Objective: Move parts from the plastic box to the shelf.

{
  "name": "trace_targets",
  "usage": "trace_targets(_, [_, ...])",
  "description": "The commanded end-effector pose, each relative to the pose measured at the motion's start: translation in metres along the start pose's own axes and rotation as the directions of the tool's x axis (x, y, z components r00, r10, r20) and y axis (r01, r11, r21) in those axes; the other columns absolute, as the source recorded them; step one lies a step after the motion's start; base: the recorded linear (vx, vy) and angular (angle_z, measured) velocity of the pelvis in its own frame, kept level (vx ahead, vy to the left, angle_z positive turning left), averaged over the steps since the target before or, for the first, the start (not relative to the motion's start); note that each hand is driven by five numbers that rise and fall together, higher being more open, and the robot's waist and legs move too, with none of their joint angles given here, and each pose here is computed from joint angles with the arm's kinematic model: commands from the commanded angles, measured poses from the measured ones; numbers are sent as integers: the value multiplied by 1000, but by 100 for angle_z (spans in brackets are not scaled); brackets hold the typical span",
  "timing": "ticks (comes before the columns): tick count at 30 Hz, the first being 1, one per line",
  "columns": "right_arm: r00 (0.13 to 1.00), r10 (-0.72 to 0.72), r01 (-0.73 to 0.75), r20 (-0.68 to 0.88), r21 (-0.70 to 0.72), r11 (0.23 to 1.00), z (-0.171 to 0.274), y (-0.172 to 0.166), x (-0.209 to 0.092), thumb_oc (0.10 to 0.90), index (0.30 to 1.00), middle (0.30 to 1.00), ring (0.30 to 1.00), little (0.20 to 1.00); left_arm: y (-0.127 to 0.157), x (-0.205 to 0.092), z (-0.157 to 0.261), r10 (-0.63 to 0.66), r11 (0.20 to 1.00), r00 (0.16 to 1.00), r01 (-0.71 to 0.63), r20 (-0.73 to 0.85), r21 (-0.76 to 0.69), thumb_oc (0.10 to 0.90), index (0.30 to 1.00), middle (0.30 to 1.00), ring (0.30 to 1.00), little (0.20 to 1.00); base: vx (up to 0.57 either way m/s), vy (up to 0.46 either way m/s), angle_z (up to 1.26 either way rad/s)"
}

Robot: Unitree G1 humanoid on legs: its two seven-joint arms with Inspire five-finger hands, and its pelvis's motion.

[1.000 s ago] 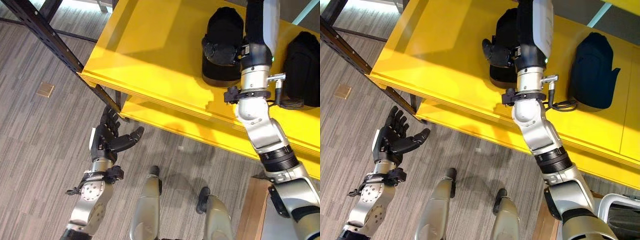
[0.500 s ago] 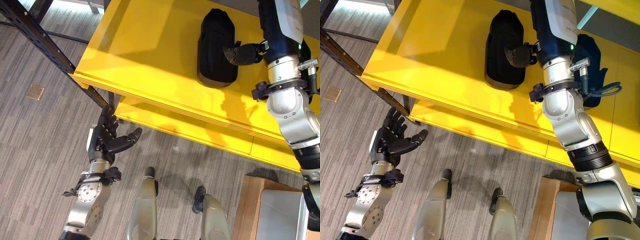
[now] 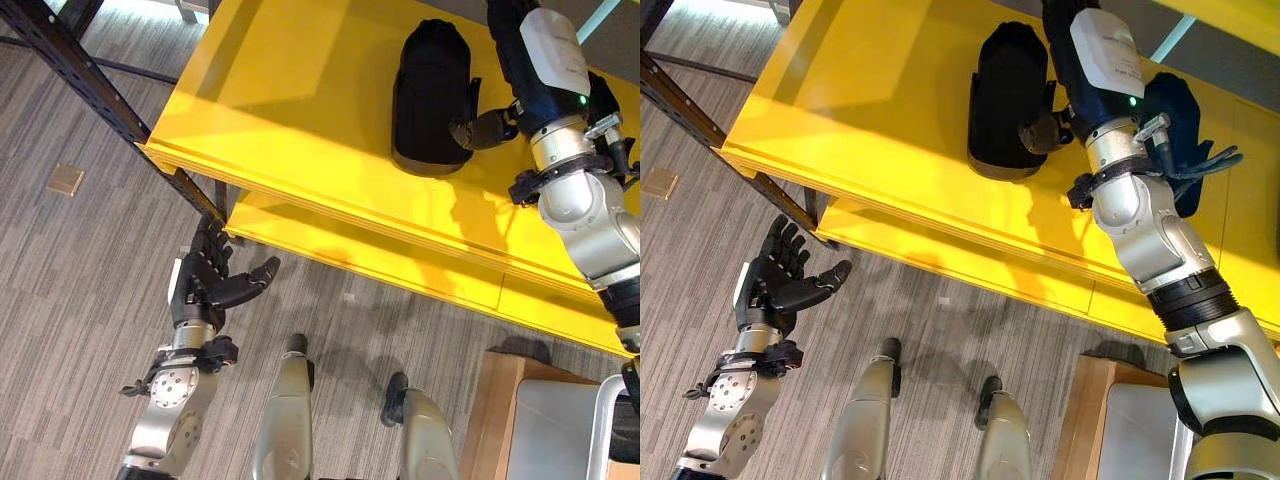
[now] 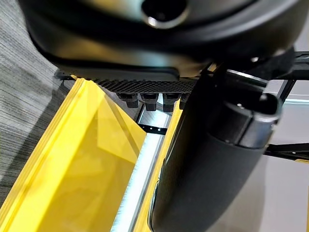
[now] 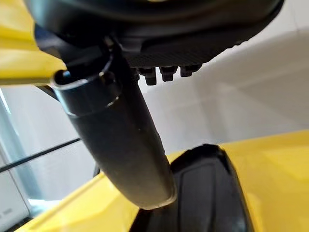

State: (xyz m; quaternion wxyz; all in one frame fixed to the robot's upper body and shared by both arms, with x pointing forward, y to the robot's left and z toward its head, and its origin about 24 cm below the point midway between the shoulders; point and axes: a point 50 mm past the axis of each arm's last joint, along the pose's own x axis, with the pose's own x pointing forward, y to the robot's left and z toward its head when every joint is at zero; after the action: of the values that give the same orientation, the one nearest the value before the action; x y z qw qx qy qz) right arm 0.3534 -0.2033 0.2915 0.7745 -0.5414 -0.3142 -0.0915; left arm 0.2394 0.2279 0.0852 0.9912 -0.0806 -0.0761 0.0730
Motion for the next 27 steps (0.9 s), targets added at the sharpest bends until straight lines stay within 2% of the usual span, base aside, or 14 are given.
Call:
trace_targets(1, [970, -214, 213, 116, 23, 977, 31, -51, 31, 900, 1000, 1000, 1000, 1000, -11, -3, 50, -98, 995, 964, 99, 248, 11, 900, 1000, 1000, 1000, 1000, 0, 0, 0])
trace_targets(11, [977, -211, 211, -5, 38, 977, 17, -37, 45, 900, 1000, 1000, 1000, 1000, -12, -2, 54, -104, 994, 956, 104, 274, 15, 900, 1000, 1000, 1000, 1000, 0, 0, 0])
trace_targets(27, [979, -196, 195, -63, -24, 981, 16, -39, 64, 900, 1000, 1000, 1000, 1000, -13, -2, 60, -98, 995, 947, 104, 305, -5, 900, 1000, 1000, 1000, 1000, 0, 0, 0])
